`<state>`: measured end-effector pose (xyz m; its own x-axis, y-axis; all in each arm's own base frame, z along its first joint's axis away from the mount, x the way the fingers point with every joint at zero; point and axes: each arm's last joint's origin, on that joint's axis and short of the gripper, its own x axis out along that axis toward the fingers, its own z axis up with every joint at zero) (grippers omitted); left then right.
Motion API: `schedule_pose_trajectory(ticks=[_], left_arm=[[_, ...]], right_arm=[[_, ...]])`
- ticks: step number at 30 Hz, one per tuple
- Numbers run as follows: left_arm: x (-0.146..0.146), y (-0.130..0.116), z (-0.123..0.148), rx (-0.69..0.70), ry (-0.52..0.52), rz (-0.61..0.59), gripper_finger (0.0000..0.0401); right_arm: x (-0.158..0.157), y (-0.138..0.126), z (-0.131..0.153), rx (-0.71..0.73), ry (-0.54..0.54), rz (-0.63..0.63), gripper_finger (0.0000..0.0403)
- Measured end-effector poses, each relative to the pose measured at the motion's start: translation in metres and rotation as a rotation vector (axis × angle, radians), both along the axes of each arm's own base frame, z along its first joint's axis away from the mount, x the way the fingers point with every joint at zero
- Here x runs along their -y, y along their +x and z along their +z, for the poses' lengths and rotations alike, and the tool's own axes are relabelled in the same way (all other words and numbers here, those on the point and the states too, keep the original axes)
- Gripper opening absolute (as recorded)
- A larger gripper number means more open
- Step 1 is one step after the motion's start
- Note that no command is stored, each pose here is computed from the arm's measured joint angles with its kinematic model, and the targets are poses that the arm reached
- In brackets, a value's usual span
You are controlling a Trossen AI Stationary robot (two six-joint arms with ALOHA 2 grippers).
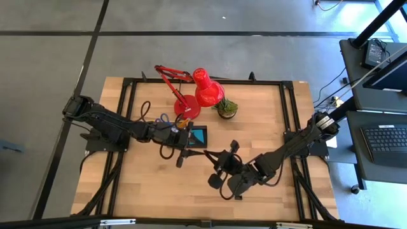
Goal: Pick and place office supplies into organizer
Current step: Put the black pen into the black desk organizer
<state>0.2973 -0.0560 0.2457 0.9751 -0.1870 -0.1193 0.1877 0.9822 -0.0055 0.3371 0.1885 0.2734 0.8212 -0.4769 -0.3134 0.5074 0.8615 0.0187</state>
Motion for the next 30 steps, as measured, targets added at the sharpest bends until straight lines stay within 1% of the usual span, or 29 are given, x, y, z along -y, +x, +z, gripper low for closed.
schedule_pose_trajectory(ticks=[10,14,19,25,30], left_arm=[[0.0017,-0.0003,0.0008,0.007,-0.008,-0.051,0.0146],[0.0036,-0.0004,0.0035,0.028,-0.039,-0.091,0.0144],[0.0032,-0.0001,0.0070,0.062,-0.046,-0.089,0.0144],[0.0031,-0.0001,0.0066,0.058,-0.045,-0.085,0.0143],[0.0030,0.0000,0.0065,0.063,-0.020,-0.082,0.0143]], right_arm=[[0.0007,0.0007,-0.0002,-0.007,0.009,0.013,0.0058],[0.0010,0.0008,-0.0003,-0.008,0.008,0.012,0.0058],[0.0010,0.0007,-0.0003,-0.008,0.008,0.012,0.0057],[0.0010,0.0007,-0.0003,-0.008,0.008,0.012,0.0057],[0.0010,0.0008,-0.0003,-0.008,0.008,0.012,0.0057]])
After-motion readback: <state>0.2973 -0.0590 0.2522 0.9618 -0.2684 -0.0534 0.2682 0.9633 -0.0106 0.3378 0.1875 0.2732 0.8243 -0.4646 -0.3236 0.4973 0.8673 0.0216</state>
